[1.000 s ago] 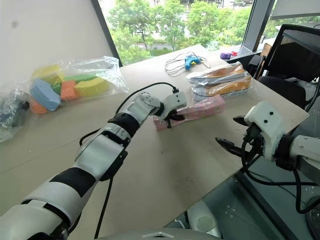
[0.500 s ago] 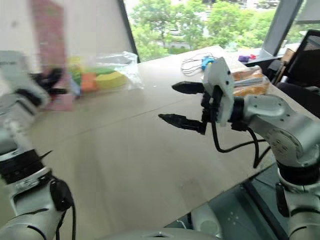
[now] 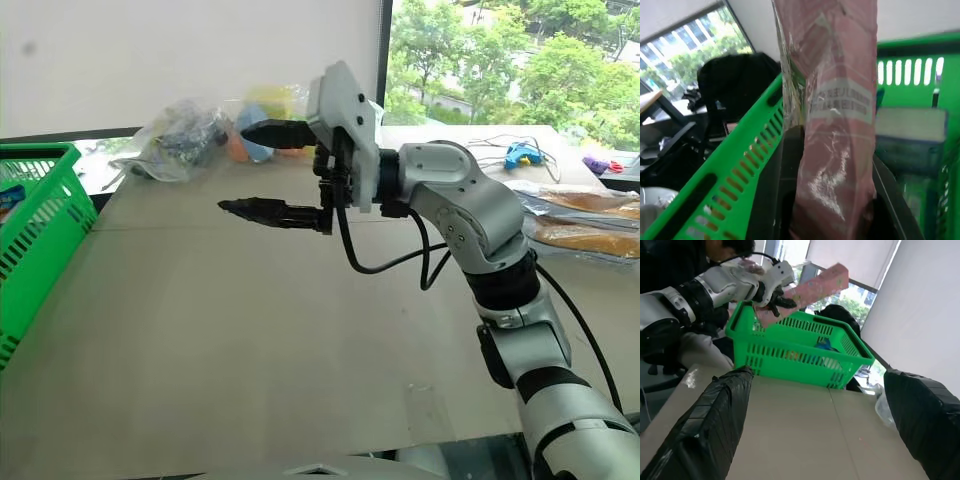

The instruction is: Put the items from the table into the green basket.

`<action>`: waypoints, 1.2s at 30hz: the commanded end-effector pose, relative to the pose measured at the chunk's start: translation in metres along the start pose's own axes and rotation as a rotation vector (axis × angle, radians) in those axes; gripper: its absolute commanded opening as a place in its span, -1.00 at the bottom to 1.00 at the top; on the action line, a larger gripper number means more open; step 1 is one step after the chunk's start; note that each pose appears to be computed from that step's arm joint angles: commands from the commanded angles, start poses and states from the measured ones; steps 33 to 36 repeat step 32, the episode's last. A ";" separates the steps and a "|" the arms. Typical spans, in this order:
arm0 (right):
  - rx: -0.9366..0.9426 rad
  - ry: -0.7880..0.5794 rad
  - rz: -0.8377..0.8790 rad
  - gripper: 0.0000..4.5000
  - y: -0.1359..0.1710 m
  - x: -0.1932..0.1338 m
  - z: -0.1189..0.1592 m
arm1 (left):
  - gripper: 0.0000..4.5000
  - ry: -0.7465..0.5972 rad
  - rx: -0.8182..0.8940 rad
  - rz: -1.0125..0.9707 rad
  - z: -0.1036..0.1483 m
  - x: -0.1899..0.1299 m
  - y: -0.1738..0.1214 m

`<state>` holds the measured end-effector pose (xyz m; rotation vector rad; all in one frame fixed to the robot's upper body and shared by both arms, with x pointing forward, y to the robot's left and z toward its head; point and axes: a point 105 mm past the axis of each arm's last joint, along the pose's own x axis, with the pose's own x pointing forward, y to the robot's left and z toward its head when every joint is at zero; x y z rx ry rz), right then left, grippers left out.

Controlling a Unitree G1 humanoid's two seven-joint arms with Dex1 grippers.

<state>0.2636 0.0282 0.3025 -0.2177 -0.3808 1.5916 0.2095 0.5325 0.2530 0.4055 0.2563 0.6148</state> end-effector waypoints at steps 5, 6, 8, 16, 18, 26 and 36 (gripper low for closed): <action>-0.051 -0.011 0.005 1.00 0.001 -0.005 0.007 | 0.37 -0.165 0.075 0.042 0.031 -0.005 0.022; -0.050 -0.008 -0.006 1.00 0.000 -0.006 0.007 | 0.59 -0.221 0.059 0.030 0.041 -0.006 0.017; -0.048 0.004 -0.023 1.00 -0.003 -0.007 0.005 | 0.77 -0.290 0.036 -0.016 0.056 -0.008 0.002; -0.035 0.154 -0.241 1.00 -0.028 -0.041 -0.029 | 0.77 -0.637 -0.331 -0.404 0.137 -0.056 -0.120; -0.011 0.248 -0.363 1.00 -0.036 -0.073 -0.053 | 0.77 -0.621 -0.362 -0.597 0.139 -0.081 -0.182; 0.064 0.487 -0.604 1.00 -0.012 -0.170 -0.093 | 0.77 -0.348 -0.338 -0.892 0.060 -0.147 -0.265; 0.114 0.601 -0.702 1.00 0.014 -0.209 -0.108 | 0.77 -0.206 -0.316 -0.991 0.017 -0.167 -0.278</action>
